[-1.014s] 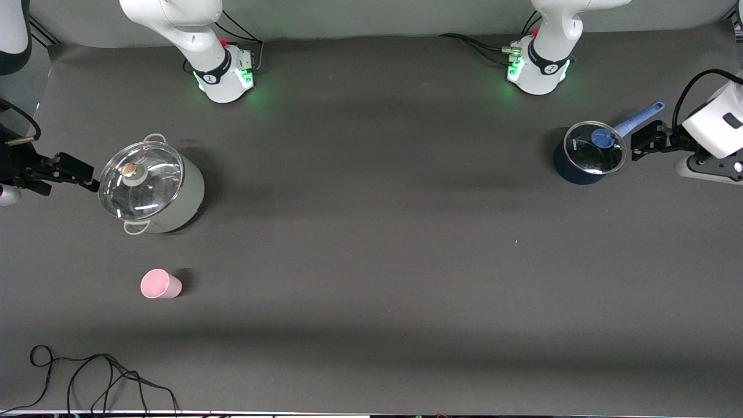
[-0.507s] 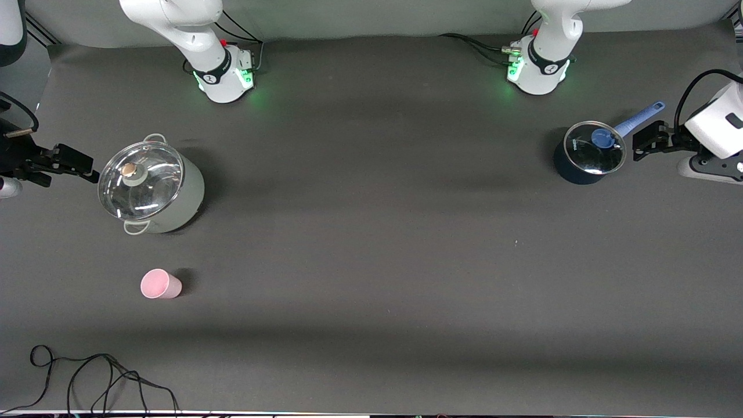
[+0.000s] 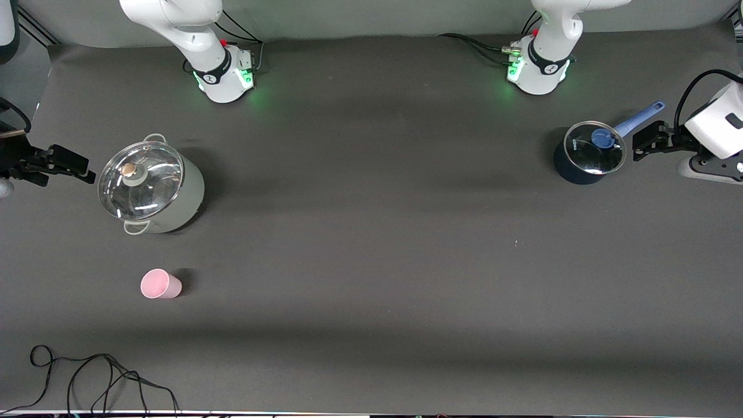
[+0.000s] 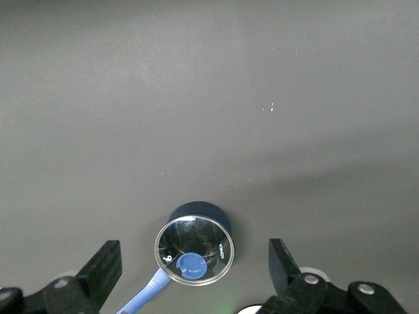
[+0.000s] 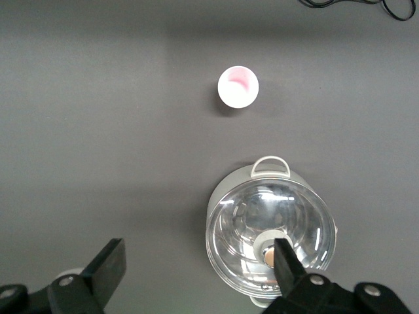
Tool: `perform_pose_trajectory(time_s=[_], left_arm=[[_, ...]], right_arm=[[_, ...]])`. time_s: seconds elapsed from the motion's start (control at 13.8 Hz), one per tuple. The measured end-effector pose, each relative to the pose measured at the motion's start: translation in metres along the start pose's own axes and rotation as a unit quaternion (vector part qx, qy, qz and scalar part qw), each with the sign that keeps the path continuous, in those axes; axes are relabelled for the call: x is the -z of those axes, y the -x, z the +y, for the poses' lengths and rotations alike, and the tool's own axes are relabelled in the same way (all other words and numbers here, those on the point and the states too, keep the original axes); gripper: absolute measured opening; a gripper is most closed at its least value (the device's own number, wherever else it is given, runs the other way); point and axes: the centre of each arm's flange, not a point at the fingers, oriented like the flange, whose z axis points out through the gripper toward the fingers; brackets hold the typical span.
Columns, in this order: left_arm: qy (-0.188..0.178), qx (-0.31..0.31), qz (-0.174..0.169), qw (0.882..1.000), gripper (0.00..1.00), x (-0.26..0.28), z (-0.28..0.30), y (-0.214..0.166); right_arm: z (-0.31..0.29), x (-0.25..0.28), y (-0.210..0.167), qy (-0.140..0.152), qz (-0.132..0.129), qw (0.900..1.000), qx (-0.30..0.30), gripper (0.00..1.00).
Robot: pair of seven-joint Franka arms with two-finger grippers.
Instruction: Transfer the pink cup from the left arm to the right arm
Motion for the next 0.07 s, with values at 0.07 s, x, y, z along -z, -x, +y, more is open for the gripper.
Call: perform_pose_trajectory(time_s=[0.07], left_arm=[[0.000, 0.000, 0.000, 1.000, 1.00, 0.0000, 0.0000, 0.0000]], right_arm=[[-0.0002, 0.0000, 0.0000, 0.000, 0.000, 1.000, 0.000, 1.00]])
